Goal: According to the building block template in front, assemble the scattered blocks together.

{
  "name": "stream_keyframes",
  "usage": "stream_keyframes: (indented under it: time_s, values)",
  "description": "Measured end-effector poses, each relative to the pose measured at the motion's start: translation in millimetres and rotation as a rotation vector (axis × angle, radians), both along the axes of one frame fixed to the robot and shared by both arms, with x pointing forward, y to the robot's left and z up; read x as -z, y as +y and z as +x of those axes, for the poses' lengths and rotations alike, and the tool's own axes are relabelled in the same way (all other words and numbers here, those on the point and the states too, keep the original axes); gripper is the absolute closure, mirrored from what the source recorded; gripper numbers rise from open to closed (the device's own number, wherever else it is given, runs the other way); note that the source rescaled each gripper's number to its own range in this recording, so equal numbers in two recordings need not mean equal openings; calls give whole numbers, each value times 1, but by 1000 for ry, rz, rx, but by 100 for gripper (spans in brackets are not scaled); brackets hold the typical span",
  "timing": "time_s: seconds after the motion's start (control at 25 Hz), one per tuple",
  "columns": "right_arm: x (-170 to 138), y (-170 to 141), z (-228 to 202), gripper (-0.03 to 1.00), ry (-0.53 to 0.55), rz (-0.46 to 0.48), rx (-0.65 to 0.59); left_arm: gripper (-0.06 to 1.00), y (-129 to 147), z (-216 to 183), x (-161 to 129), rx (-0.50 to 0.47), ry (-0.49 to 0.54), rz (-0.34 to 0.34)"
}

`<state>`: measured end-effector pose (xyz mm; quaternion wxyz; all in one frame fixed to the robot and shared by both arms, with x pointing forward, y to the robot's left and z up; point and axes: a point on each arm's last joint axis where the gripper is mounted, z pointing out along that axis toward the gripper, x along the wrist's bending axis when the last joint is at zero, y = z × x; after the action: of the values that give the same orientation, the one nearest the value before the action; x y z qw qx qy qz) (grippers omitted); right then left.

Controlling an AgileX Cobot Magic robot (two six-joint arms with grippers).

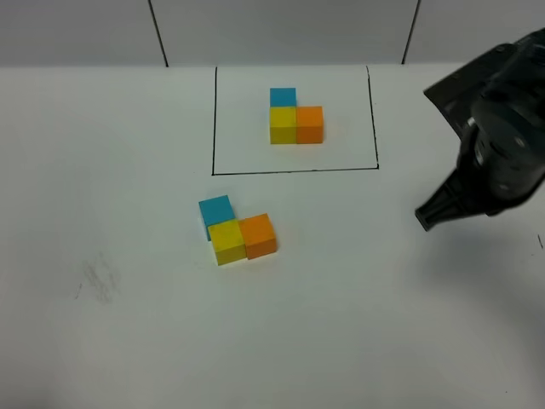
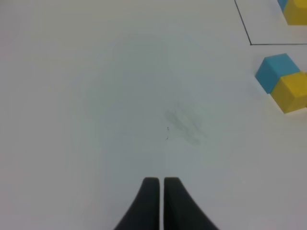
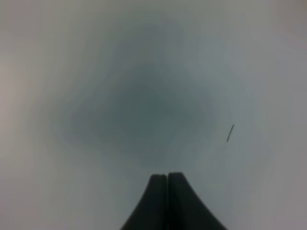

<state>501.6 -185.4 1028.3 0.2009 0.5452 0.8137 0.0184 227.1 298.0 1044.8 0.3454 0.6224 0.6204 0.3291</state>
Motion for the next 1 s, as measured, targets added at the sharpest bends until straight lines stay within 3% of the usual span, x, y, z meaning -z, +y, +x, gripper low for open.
stream_keyframes:
  time_s: [0.32,0.52,0.76,1.0]
  values:
    - [16,-41,-90,97,16,111,19,94,0,0,0,0,0,0]
    - [19,-62,-135,97,-29,191,21,94,0,0,0,0,0,0]
    - [1,-67,-160,97,-139,353,-11,94,0,0,0,0,0,0]
    - [-2,-72,-172,97,-120,359,-15,94,0,0,0,0,0,0]
